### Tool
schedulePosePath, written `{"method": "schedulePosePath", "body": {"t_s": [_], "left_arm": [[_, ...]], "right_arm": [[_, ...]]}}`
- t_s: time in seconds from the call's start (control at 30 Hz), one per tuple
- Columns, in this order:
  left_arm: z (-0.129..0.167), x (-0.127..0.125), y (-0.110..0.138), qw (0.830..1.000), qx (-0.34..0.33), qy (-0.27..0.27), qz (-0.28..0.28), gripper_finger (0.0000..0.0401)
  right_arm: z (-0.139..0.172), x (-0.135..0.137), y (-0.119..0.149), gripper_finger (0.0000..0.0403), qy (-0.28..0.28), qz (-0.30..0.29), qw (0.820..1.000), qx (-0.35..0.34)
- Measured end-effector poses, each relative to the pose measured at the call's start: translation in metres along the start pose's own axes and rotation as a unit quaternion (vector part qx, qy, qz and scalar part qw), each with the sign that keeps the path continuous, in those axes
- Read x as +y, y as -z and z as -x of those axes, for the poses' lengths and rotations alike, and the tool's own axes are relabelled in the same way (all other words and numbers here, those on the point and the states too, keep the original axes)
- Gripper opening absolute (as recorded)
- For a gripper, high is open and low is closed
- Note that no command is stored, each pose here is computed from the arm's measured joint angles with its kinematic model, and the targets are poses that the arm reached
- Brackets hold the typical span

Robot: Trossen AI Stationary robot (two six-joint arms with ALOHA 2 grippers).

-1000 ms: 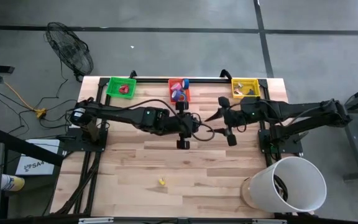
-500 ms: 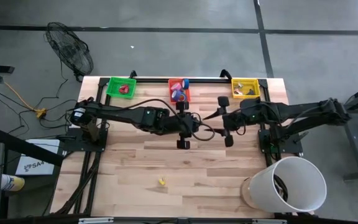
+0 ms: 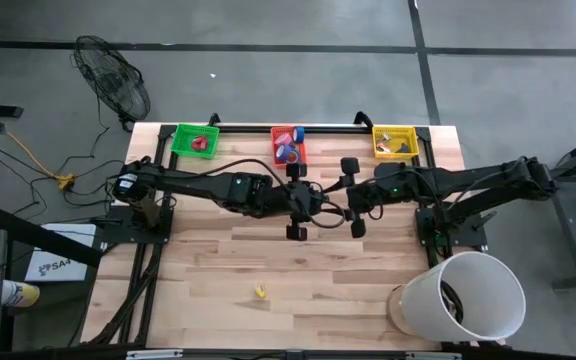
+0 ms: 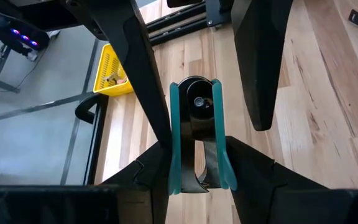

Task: Pick and place Stapler, Stapler remover, tape
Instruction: Put the blue staple remover into the yellow bin

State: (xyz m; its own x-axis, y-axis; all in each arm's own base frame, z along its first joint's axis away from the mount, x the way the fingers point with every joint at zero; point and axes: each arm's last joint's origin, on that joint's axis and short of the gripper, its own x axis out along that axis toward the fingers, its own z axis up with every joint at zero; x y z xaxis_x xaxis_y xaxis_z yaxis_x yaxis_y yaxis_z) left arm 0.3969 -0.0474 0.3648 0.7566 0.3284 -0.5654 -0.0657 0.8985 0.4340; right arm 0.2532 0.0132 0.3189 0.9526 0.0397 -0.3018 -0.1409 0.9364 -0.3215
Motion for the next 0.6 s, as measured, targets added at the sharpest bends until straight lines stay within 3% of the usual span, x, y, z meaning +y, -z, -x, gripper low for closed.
{"method": "schedulePosePath", "body": {"t_s": [0.27,0.6], "left_arm": [[0.0,-0.0003,0.0005,1.0,0.002,0.004,-0.002,0.013],[0.0,-0.0007,0.0009,1.0,0.003,0.01,-0.002,0.013]], "right_arm": [[0.0001,-0.0008,0.0006,0.0168,0.016,0.0,1.0,0.008],[0.0004,-0.001,0.0013,0.0097,0.022,-0.011,1.0,0.013]]}}
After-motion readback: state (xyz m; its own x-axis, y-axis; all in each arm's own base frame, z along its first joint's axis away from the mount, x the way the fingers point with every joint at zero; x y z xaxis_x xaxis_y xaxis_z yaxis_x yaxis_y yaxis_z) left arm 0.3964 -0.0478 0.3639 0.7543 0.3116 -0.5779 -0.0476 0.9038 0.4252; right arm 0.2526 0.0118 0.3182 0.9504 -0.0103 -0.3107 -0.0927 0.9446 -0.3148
